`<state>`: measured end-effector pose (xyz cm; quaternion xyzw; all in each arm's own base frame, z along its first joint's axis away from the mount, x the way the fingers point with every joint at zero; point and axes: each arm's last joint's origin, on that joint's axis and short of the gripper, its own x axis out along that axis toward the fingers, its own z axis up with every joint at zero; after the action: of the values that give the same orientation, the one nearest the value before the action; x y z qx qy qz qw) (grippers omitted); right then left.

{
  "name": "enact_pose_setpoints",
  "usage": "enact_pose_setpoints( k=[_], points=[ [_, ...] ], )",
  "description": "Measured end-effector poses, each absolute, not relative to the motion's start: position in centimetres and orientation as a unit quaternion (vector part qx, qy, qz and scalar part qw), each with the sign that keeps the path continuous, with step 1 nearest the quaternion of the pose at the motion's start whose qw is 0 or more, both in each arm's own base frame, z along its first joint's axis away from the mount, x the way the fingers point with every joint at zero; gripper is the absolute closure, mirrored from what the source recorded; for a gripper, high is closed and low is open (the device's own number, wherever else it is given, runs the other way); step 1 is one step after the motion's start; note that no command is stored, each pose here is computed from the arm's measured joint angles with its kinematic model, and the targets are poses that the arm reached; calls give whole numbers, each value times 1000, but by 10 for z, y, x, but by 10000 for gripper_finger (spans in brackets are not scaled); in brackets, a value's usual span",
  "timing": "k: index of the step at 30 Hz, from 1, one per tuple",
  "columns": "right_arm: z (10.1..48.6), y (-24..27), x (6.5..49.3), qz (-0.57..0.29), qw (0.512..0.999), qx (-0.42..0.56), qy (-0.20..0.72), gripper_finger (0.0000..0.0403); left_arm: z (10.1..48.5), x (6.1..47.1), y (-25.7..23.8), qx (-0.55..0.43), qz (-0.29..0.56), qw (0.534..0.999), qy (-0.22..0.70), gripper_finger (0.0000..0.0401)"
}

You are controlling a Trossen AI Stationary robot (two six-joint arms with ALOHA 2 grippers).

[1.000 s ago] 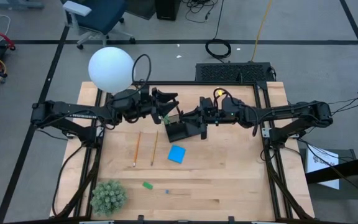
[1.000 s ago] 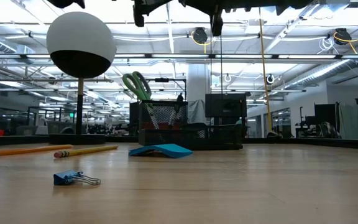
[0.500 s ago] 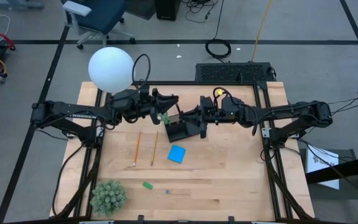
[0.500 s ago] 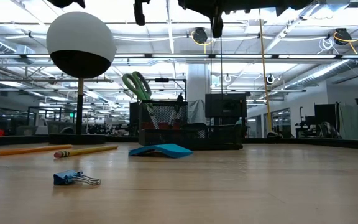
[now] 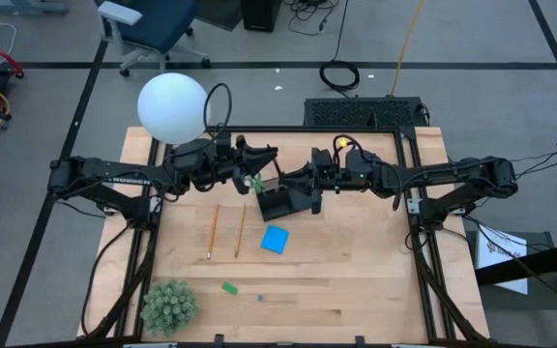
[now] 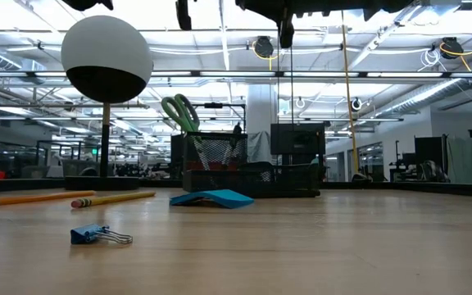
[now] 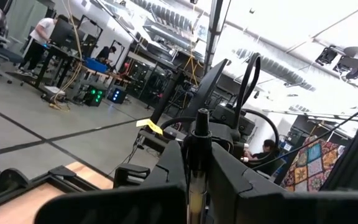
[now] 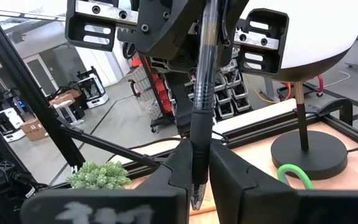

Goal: Pick and place office supplies into organizer
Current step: Put the black pen into the black desk organizer

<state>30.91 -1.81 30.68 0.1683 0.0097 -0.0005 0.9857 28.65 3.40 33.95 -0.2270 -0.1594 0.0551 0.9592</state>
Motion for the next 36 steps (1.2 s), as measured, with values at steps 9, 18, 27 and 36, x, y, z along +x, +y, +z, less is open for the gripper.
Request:
enact_pose_setpoints(
  k=[9,18,27,36],
  points=[
    [307,-18,309,-6,985,171,6,348,340,286,34,-231,58,958,-161,385],
    [306,-19,309,-6,985,173,11,313,343,283,34,-228,53,958,-167,385],
    [305,-23,309,-15,983,181,19,222,336,284,33,-221,56,965,-126,385],
    [315,-30,300,-26,981,190,4,178,333,285,33,-178,65,977,-102,385]
  ],
)
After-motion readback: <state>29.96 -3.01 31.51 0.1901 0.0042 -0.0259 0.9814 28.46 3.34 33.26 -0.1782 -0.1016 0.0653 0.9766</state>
